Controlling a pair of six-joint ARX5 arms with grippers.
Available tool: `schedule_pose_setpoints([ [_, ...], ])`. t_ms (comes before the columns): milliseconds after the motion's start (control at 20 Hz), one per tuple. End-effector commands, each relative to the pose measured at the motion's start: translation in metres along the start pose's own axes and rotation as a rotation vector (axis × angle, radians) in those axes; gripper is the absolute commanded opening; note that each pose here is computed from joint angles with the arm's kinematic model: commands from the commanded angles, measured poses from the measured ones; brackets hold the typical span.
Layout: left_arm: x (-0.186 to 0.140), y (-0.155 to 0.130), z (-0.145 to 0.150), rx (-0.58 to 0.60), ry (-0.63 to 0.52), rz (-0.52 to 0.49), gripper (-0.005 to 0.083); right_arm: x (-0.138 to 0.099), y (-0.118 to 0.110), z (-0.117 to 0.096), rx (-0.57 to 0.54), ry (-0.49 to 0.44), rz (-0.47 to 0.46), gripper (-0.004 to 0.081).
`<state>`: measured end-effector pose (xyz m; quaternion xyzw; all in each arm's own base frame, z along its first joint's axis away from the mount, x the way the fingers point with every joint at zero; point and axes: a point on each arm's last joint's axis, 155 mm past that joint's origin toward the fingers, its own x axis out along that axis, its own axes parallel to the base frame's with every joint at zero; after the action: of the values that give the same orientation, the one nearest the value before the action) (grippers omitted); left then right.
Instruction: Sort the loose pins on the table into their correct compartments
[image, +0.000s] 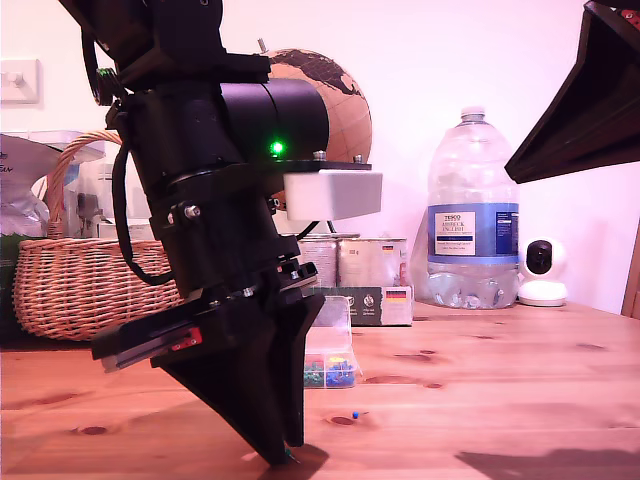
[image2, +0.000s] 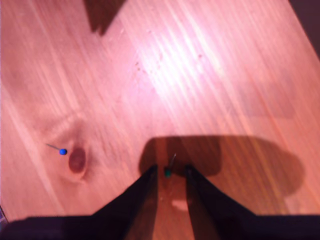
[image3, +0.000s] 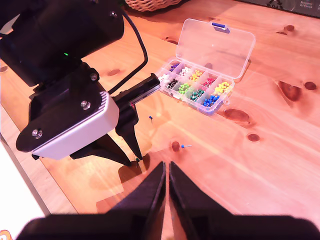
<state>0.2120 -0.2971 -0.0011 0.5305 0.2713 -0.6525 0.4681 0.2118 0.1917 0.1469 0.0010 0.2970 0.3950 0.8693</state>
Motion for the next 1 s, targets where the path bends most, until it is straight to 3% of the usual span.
schedule_pose_setpoints([
  [0,0.009,-0.006,-0.003,0.007,0.010,-0.026,0.0093,0.003,0.001,-0.007,-0.003,0.014,0.010,-0.0010],
  [500,0.009,-0.007,-0.001,0.021,0.009,-0.028,-0.0019,0.003,0.001,-0.006,-0.004,0.011,0.011,-0.0011],
  [950,-0.001,-0.006,-0.010,0.012,0.074,-0.030,-0.0019,0.003,0.001,-0.007,-0.003,0.014,0.011,-0.0010],
])
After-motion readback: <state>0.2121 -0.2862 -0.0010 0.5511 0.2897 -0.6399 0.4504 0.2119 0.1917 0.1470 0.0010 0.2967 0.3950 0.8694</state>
